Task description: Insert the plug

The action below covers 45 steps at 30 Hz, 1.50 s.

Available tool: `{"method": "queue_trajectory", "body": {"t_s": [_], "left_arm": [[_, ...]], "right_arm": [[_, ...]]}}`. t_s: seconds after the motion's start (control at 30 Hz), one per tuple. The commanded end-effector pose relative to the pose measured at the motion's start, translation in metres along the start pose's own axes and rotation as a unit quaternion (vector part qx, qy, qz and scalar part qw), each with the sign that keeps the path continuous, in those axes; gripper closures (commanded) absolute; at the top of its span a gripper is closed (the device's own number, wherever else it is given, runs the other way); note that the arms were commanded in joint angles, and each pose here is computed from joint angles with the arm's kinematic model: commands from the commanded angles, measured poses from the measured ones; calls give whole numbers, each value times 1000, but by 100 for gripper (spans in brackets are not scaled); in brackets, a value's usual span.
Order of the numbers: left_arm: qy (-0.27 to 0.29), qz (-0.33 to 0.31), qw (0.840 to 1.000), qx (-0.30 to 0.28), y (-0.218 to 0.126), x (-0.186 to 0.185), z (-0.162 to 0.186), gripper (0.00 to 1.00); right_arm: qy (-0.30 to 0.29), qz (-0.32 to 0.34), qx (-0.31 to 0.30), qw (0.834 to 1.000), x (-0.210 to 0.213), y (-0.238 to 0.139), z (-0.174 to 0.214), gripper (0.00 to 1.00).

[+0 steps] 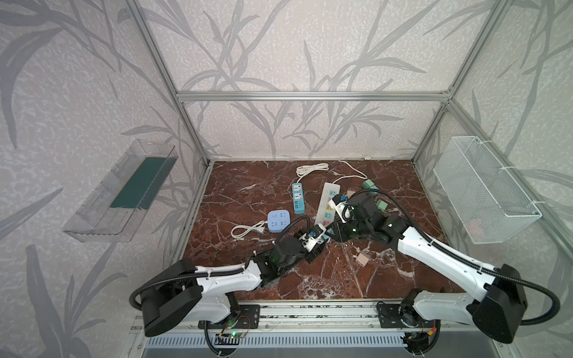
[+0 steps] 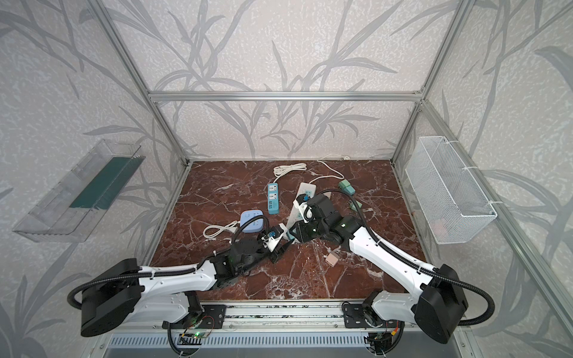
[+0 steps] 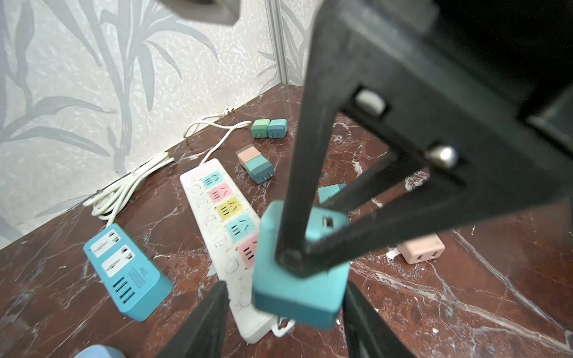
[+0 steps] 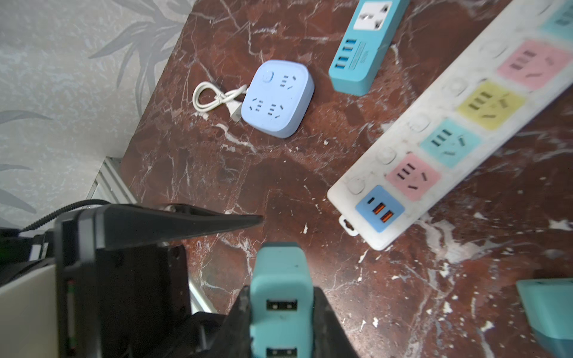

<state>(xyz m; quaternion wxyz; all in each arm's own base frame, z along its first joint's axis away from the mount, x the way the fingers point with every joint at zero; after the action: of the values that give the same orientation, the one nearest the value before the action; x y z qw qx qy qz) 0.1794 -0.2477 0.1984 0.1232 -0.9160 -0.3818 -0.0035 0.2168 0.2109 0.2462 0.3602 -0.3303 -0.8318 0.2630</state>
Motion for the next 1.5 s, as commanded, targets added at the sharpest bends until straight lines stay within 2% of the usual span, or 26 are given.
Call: {"method": "queue_trajectory", "body": {"t_s": [0.0,0.07,0.13,0.17,0.23,0.3,0.43,0.57,0.63,0.67,0.8,0.93,1.03,1.1,1.3,1.37,1.47], "left_arm": [[-43,-90,995,-3,-16,22,-13,35],[-67,-171,983,-2,-21,41,-18,27],[-112,-244,963,29,-22,69,-19,24],[-145,-276,949,55,-21,87,-18,25],[-225,-344,906,97,-21,126,-10,26],[-279,-390,869,122,-20,158,2,27],[-346,-429,822,147,-11,205,28,30],[-406,-450,777,169,-9,237,58,38],[-426,-431,777,173,-7,246,71,45],[-435,-431,771,178,-7,249,77,47],[-454,-417,768,174,-4,251,93,48],[-485,-406,747,203,3,253,117,49],[-508,-370,746,220,9,253,127,53],[-520,-361,739,229,8,251,132,54],[-546,-353,725,226,-2,236,148,59],[-558,-339,726,217,-6,227,154,62],[-576,-339,715,205,-19,213,162,65]], "right_arm": [[-10,59,-35,998,-7,-22,-12,100],[-16,90,-40,995,-12,-29,-13,100],[-21,106,-42,993,-15,-33,-10,100],[-21,110,-42,993,-16,-35,-9,100],[-21,109,-44,993,-16,-39,-5,100],[-19,106,-44,993,-16,-42,-1,100],[-17,107,-45,993,-16,-49,6,100],[-19,108,-47,993,-15,-57,10,100],[-19,109,-49,993,-15,-61,11,100],[-20,109,-50,993,-15,-63,12,100],[-16,107,-51,993,-15,-65,14,100],[-13,100,-46,994,-13,-63,14,100],[-13,99,-46,994,-12,-65,14,100],[-13,100,-44,994,-11,-68,14,100],[-5,97,-46,994,-12,-70,18,100],[-7,102,-43,994,-12,-70,18,100],[-7,105,-41,994,-12,-68,14,100]]}}
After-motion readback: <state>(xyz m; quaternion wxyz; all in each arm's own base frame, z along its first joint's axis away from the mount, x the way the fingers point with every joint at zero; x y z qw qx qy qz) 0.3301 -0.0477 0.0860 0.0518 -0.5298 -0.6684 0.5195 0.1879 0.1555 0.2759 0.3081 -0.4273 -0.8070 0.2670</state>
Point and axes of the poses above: each gripper's point midway between its finger pads, its own y axis out along the fingers, its own x axis along the line the jaws close on, z = x × y, the point moved 8 cm from there along -y, back along the fingers, and after that the axes turned 2 degrees about -y, right-handed, at the moved point
